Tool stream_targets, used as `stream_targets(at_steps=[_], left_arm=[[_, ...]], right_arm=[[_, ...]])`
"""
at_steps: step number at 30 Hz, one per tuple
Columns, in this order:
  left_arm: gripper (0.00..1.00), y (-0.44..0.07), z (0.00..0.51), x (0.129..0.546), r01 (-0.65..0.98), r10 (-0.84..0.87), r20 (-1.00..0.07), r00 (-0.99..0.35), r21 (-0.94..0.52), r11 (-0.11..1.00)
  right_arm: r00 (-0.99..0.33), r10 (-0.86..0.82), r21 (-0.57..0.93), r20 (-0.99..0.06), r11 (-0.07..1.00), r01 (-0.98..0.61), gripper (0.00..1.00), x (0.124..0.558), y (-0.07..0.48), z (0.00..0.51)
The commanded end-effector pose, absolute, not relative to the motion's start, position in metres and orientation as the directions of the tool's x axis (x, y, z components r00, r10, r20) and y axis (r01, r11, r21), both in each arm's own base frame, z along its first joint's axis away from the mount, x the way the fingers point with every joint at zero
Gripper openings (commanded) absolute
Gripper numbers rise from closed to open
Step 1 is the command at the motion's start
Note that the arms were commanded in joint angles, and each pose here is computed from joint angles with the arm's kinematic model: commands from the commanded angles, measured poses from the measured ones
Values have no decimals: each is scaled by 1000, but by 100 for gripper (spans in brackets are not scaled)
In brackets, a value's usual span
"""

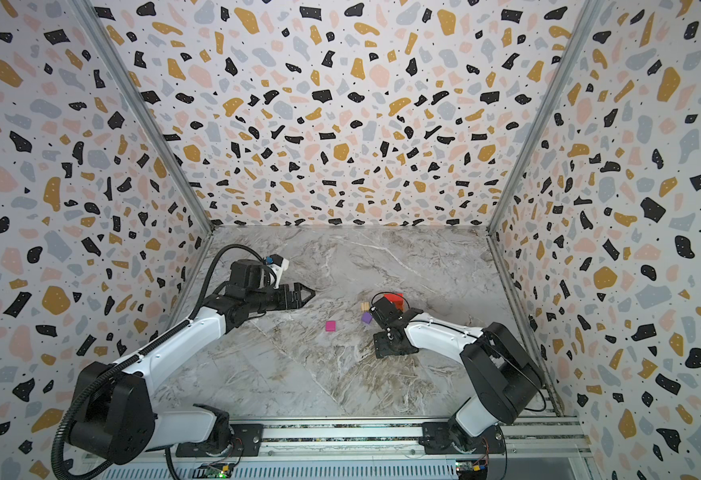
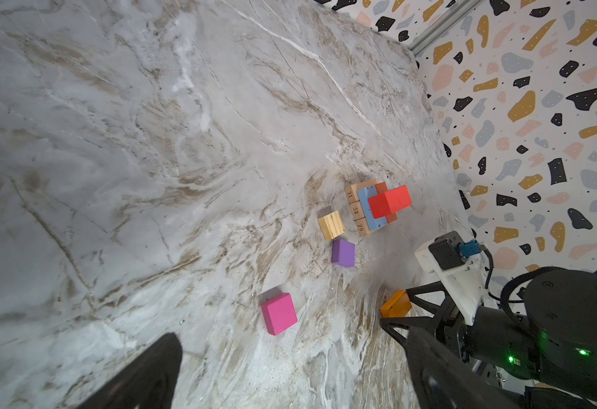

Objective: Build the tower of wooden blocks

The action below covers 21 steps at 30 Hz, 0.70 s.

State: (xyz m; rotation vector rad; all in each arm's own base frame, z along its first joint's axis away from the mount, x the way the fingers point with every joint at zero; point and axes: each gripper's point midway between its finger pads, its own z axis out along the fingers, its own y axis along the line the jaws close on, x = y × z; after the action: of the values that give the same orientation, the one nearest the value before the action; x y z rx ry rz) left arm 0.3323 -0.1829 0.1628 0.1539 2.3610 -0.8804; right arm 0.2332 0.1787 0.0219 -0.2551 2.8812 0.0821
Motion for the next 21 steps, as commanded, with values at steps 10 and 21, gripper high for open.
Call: stream_targets(at_steps=[10, 21], left_arm=[[100, -183, 167, 336, 319, -104, -599, -794, -556, 768], [100, -183, 167, 335, 317, -106, -597, -796, -559, 767]], right_arm=[[-947, -152, 31, -281, 985, -167, 66, 243, 183, 32], [-941, -141, 36, -309, 987, -159, 52, 246, 182, 43]])
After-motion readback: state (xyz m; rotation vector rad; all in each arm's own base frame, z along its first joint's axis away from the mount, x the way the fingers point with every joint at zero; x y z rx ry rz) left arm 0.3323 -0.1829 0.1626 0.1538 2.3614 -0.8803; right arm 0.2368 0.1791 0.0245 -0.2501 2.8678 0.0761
